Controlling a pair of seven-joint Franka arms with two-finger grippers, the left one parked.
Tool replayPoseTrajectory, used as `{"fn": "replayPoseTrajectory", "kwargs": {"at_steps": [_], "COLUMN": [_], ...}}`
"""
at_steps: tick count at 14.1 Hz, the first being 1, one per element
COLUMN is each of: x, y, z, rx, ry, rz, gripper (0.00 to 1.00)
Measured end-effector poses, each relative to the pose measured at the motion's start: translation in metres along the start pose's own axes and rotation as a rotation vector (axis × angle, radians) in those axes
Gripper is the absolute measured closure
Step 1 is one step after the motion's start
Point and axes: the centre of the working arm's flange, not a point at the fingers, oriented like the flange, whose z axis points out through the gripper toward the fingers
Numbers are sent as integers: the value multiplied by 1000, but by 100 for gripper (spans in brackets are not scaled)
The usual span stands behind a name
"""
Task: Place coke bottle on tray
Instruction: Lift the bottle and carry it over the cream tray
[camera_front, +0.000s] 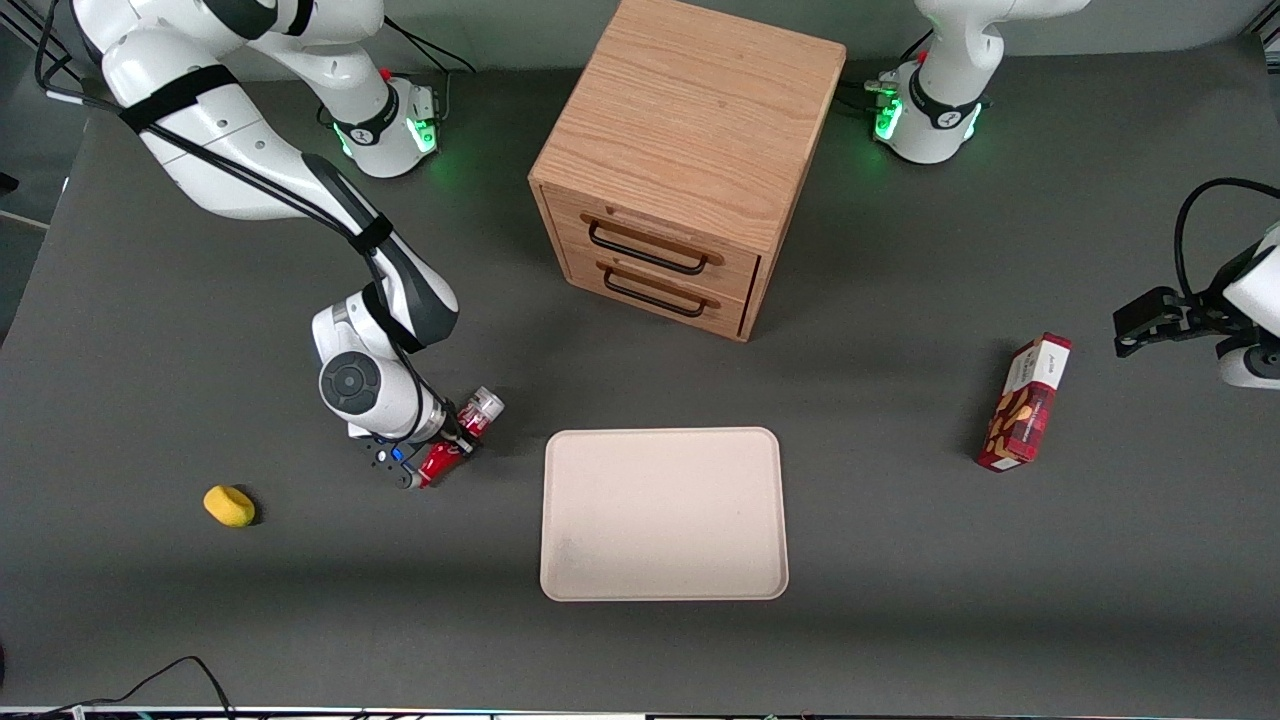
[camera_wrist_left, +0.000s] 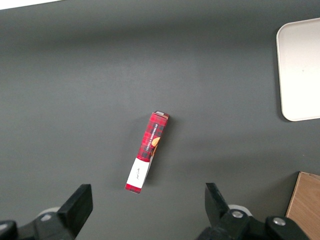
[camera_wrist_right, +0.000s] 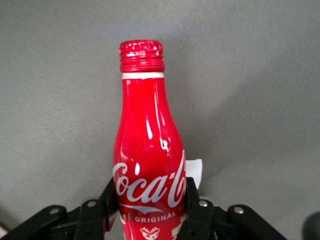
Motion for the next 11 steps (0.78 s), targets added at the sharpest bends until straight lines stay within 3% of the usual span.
{"fn": "replayPoseTrajectory", "kwargs": {"at_steps": [5,9,11], "x": [20,17,9], "y": [-37,-68,-88], "z": [-91,-160,-180], "rx": [-10,1,33], "ry": [20,46,59], "rz": [-118,-416,-492], "gripper": [44,44,44]}}
